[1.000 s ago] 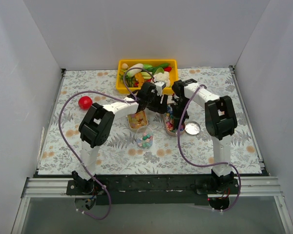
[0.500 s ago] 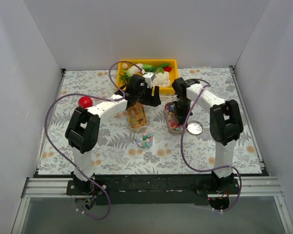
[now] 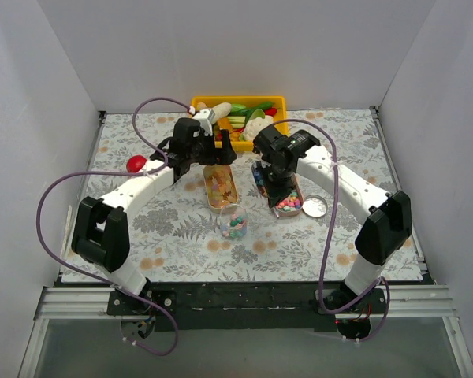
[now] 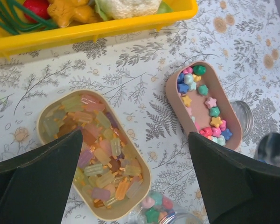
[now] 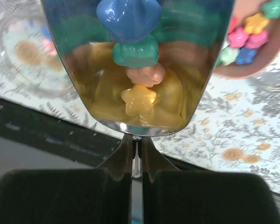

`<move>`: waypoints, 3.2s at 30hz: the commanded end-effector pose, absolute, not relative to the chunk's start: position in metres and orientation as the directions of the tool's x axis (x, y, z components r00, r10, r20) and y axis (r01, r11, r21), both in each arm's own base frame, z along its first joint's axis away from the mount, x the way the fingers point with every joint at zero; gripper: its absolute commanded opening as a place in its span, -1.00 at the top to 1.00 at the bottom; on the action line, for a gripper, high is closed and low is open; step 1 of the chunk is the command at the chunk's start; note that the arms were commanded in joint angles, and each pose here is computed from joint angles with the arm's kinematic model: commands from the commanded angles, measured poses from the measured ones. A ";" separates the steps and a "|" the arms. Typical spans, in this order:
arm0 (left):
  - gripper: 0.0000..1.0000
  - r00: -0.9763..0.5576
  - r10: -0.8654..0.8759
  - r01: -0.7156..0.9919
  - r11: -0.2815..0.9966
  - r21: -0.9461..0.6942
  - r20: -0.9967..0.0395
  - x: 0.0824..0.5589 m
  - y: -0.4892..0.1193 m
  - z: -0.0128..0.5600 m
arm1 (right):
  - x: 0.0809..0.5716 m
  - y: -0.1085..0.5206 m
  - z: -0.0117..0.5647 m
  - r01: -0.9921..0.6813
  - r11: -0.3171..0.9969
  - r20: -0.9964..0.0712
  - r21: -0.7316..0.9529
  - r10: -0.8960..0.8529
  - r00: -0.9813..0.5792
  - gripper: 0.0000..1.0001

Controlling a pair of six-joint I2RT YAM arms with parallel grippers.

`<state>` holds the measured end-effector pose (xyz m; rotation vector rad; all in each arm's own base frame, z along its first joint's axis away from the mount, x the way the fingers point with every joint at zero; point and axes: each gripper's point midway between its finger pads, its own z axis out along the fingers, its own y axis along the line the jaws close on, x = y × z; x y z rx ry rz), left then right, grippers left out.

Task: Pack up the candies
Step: Scoop the fake candies from the storage box, then place the fake candies in the packing bottle.

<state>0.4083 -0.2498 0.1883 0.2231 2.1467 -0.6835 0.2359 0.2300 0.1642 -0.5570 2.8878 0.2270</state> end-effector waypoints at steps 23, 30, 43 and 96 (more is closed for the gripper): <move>-0.96 -0.701 0.000 0.559 0.621 -0.549 -0.713 0.300 -0.254 0.197 | 0.142 0.286 0.189 -0.460 0.794 -0.017 0.398 -0.495 -0.869 0.97; -0.96 -0.727 0.018 0.570 0.573 -0.589 -0.686 0.283 -0.259 0.186 | 0.143 0.293 0.190 -0.476 0.782 -0.034 0.403 -0.507 -0.862 0.97; -0.80 -0.811 0.002 0.428 0.683 -0.592 -0.585 0.278 -0.243 0.128 | 0.139 0.298 0.201 -0.469 0.766 -0.034 0.439 -0.508 -0.861 0.97; -0.96 -0.618 -0.136 0.215 0.918 -0.333 -0.774 0.343 -0.183 0.172 | 0.123 0.321 0.227 0.166 0.633 0.497 0.756 -0.391 -0.775 0.97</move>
